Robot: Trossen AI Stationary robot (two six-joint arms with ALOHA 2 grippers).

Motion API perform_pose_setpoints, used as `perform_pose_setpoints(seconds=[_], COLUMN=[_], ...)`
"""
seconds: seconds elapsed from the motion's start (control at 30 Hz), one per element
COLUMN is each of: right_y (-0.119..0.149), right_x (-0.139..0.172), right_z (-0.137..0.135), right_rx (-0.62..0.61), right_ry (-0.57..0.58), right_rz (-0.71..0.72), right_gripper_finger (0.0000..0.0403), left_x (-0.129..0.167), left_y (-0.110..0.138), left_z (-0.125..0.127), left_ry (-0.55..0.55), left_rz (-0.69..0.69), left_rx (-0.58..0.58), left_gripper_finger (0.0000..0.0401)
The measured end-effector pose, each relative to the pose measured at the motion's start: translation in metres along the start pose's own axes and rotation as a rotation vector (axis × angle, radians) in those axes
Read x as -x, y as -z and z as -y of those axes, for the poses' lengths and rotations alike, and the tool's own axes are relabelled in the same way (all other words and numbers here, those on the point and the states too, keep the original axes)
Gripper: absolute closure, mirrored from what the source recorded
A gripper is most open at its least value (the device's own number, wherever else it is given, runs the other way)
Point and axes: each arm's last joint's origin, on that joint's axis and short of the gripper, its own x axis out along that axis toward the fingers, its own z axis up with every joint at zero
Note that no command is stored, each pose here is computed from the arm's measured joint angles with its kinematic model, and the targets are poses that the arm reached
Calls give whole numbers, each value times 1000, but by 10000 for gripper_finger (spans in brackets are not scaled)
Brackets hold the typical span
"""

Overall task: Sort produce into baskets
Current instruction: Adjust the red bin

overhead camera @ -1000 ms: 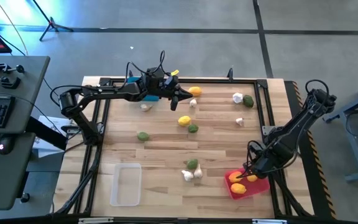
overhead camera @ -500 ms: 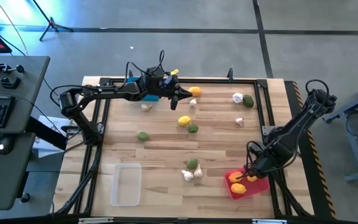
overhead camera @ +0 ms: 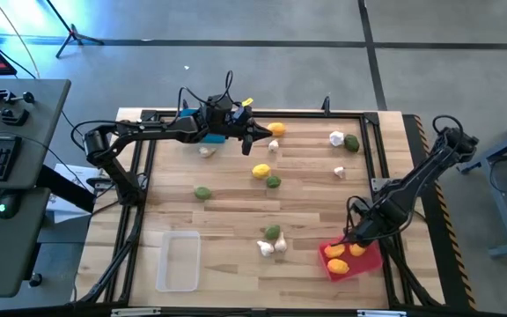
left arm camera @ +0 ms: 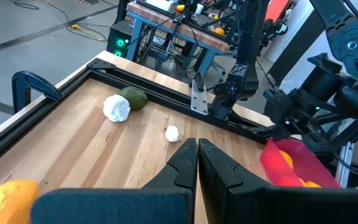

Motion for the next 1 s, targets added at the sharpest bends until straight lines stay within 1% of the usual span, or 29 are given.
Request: perform_pose_setpoints(seconds=[0.17, 0.37, 0.63, 0.77, 0.87, 0.93, 1.0], right_y=[-7, -19, -36, -45, -51, -56, -59], right_x=[1, 3, 8, 15, 20, 21, 16], right_z=[-2, -6, -28, -44, -54, -59, -64], right_rx=[5, 25, 141, 238, 281, 299, 327], right_ry=[-20, -59, -243, -385, -480, -505, -489], right_rz=[60, 193, 279, 315, 346, 350, 319], right_gripper_finger=[403, 403, 403, 403, 403, 403, 403], left_x=[0, 0, 0, 0, 0, 0, 0], left_y=[0, 0, 0, 1, 2, 4, 4], left_z=[0, 0, 0, 0, -1, 0, -1], left_ry=[-1, -8, -8, -9, -7, 9, 8], left_rz=[-4, -3, -3, -4, -20, -39, -46], left_rx=[3, 3, 4, 13, 20, 33, 57], left_gripper_finger=[401, 401, 401, 401, 401, 401, 401])
